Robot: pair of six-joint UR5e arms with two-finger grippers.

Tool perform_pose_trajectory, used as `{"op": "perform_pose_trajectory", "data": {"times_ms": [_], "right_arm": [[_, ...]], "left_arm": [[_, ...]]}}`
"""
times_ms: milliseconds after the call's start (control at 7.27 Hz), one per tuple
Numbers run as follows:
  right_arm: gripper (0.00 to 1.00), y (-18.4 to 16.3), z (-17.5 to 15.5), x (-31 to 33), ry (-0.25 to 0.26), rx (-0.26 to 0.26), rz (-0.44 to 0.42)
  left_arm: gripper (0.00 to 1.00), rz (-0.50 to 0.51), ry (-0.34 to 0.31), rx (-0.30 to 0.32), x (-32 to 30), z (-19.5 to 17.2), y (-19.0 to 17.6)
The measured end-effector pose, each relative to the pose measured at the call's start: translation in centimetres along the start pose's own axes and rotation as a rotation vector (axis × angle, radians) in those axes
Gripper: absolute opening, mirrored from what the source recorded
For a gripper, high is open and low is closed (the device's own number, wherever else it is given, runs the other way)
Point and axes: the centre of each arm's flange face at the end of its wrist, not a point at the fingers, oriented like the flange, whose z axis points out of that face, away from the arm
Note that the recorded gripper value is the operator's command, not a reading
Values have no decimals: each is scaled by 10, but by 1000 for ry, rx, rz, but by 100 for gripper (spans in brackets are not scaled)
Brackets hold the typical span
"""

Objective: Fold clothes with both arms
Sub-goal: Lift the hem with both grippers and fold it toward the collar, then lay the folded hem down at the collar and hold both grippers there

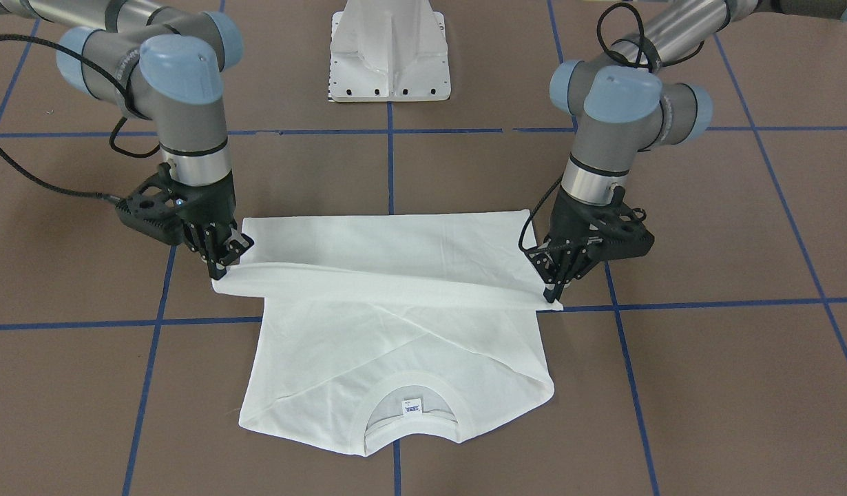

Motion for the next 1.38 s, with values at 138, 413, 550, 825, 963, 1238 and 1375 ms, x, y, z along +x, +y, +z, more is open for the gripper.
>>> {"op": "perform_pose_trajectory", "data": {"times_ms": [138,413,550,825,963,1238,1375], "right_arm": [[0,-4,7,-11,2,2,2],[0,-14,21,-23,19,8,9],[0,-16,30,-23,22,9,10],[0,-17,37,-23,23,10,11],[0,-21,36,-25,20,13,15],[0,-47,20,-34,-5,5,43],[0,-61,10,-38,-20,2,58]], "left_arm": [[0,2,5,11,-2,7,-2],[0,5,1,36,0,24,-12],[0,7,-3,44,-2,32,-15],[0,8,-11,61,-3,42,-18],[0,7,-16,64,-1,47,-20],[0,-3,-8,85,-1,43,-37],[0,-10,11,101,-4,36,-52]]}}
